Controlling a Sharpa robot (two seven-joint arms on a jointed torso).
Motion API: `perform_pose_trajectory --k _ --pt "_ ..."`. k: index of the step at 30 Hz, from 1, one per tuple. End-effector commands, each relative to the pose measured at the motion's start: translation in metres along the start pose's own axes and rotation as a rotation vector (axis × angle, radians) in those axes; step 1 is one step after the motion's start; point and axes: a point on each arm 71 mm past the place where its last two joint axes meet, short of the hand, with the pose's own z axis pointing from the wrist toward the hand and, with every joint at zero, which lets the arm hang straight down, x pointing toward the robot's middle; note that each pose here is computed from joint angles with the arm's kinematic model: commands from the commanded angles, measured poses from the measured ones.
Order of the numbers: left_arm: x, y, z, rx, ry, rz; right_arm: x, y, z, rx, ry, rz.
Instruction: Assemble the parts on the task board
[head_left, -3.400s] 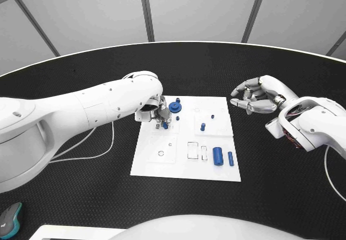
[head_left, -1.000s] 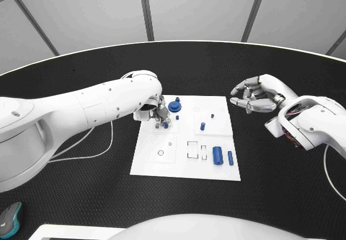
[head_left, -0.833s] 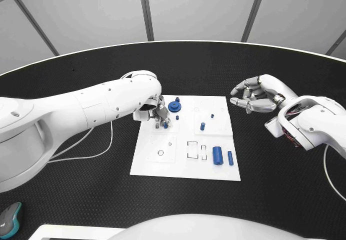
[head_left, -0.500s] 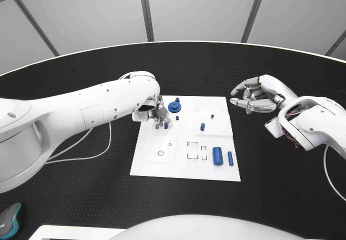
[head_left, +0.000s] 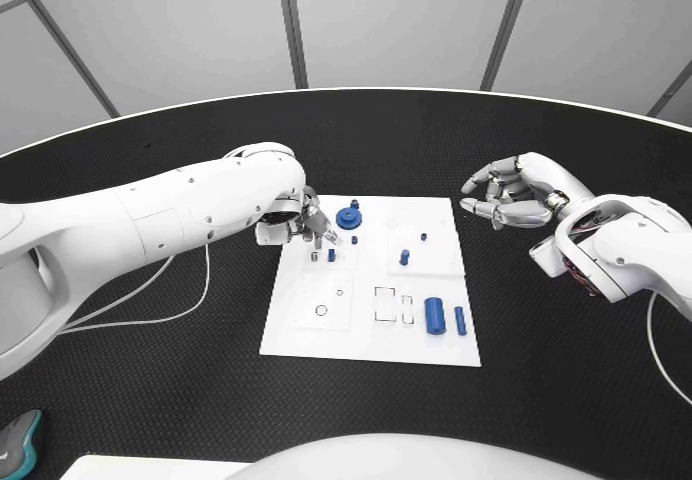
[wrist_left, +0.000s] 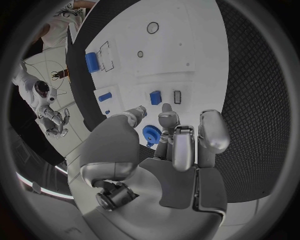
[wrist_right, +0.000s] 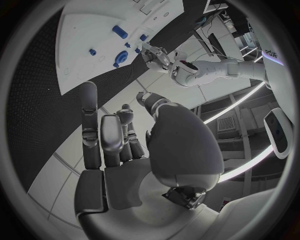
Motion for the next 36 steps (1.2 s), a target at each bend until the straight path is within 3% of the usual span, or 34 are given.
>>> perform_pose_trajectory --k 1,10,15,19,24,31,36 --pt "-0.0055 0.0065 -0.0045 -0.037 -0.026 -0.025 0.000 -0.001 0.001 0.001 -0.002 -0.002" --pt "-0.0230 0.0132 -0.0218 0.015 -0.086 -0.111 -0.001 -0.003 0.002 0.006 -0.004 -0.005" --pt "-0.0363 0.0206 -0.0259 0.034 -0.145 -0.178 -0.001 -0.005 0.003 0.008 -0.005 -0.007" --pt "-0.0488 0.0247 -0.0237 0.051 -0.205 -0.230 -0.001 -0.005 0.004 0.008 -0.006 -0.008" --pt "-0.0573 0.0243 -0.0193 0.055 -0.233 -0.245 -0.001 -0.005 0.005 0.007 -0.005 -0.008" --pt "-0.0623 0.0218 -0.0130 0.045 -0.239 -0.228 -0.001 -0.004 0.005 0.006 -0.004 -0.007" --pt "-0.0608 0.0201 -0.0071 0.026 -0.217 -0.182 0.000 -0.004 0.005 0.005 -0.002 -0.007"
